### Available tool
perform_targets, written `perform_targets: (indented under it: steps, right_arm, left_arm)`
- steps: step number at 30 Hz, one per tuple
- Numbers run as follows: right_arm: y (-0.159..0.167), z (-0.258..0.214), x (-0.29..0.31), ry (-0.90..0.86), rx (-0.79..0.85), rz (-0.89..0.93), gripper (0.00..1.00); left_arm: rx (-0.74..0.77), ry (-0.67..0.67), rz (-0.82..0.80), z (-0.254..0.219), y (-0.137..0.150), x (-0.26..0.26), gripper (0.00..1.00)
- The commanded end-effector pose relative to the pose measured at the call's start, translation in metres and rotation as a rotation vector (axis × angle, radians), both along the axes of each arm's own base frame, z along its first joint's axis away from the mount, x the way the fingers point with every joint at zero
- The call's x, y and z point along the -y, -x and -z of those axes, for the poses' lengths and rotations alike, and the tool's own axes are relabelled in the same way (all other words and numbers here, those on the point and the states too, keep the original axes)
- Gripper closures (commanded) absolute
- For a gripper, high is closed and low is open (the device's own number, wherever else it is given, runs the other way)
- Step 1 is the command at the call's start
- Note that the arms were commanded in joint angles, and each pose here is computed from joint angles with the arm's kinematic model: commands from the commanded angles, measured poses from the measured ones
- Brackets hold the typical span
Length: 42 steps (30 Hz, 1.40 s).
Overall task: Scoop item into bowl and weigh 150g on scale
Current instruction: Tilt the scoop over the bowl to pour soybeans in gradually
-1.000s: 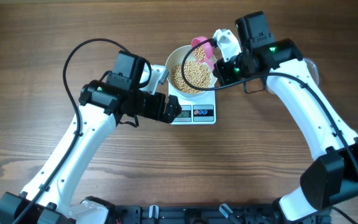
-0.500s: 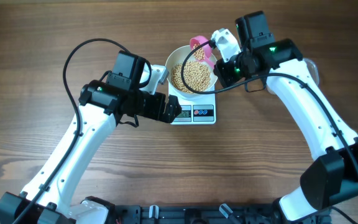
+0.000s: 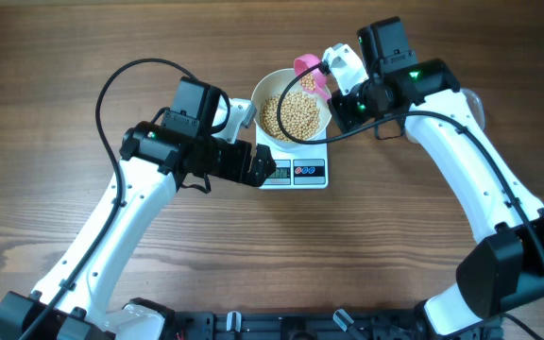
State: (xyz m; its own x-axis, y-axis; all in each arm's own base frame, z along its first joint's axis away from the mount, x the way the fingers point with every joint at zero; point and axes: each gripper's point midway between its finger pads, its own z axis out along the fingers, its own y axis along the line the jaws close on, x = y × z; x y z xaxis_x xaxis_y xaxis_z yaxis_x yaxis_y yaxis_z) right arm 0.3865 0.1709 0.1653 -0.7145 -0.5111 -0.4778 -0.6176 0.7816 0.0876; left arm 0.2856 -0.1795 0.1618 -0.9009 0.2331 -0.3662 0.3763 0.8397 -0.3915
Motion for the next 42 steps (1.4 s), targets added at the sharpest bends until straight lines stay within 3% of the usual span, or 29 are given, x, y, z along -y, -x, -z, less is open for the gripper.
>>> perform_targets:
  steps: [1,16,42]
  right_arm:
    - [-0.002,-0.003,-0.006,-0.019,-0.004,0.011,0.96]
    - [0.007,-0.004,-0.014,-0.072,-0.048,-0.009,0.96]
    - [0.007,0.002,-0.013,0.098,0.028,-0.046,0.96]
  left_arm:
    - [0.007,0.006,0.016,-0.001,-0.001,0.002,0.00]
    - [0.007,0.006,0.016,-0.001,-0.001,0.002,0.00]
    - [0.007,0.006,0.017,-0.001,-0.001,0.002,0.00]
